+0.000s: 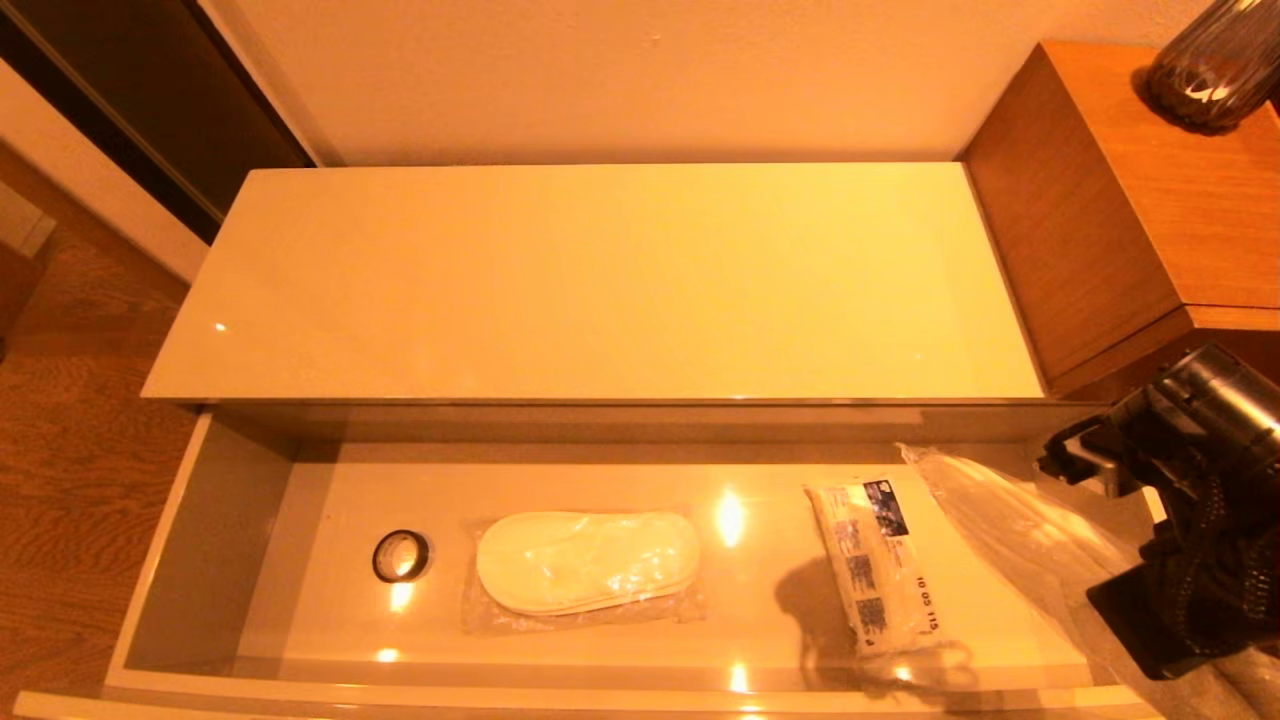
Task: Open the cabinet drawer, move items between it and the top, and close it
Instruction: Place the disposable slippers on the table
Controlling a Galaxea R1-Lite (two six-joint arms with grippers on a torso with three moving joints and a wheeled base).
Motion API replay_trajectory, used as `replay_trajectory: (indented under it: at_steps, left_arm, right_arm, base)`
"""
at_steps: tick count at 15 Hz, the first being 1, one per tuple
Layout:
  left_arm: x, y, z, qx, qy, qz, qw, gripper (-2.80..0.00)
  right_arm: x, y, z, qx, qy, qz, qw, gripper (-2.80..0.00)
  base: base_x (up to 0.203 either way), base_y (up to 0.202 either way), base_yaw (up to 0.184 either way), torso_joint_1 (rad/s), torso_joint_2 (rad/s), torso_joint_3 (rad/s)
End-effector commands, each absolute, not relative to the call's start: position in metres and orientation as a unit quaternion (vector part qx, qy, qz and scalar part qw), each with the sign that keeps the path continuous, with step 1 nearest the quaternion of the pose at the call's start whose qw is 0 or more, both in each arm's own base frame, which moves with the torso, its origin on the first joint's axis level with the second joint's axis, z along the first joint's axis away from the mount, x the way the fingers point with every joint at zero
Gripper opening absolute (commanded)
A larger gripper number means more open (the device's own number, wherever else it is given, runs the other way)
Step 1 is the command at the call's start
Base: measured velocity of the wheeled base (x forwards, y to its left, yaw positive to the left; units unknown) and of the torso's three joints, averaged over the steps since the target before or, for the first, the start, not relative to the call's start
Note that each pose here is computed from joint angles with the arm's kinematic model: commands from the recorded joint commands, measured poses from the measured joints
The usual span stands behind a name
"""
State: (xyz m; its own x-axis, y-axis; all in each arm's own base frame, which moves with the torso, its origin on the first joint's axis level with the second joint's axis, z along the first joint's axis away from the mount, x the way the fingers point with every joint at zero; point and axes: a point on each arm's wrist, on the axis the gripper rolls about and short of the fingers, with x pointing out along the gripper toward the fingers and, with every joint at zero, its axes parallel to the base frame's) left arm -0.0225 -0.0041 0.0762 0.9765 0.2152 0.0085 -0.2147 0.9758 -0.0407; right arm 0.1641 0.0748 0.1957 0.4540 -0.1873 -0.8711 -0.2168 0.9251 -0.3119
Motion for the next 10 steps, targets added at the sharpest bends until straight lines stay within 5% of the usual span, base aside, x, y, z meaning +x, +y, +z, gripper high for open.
replay_trajectory:
  at_steps: [1,10]
  left_arm:
    - [-0.025,-0.005,0.075,-0.019,-0.025,0.108,0.994,-2.8]
    - [-0.025,-0.005,0.075,-0.018,-0.025,0.108,0.994,-2.8]
  right_arm:
    - [0.153,0.073,0.214,-0.186,0.498,0.019,0.847,-2.8]
    - [0.245,0.09,0.337,-0.107,0.361,-0.029,0.926,-2.8]
  base:
    - [0.0,0.0,0.0,0.0,0.0,0.0]
    - [0.0,0.0,0.0,0.0,0.0,0.0]
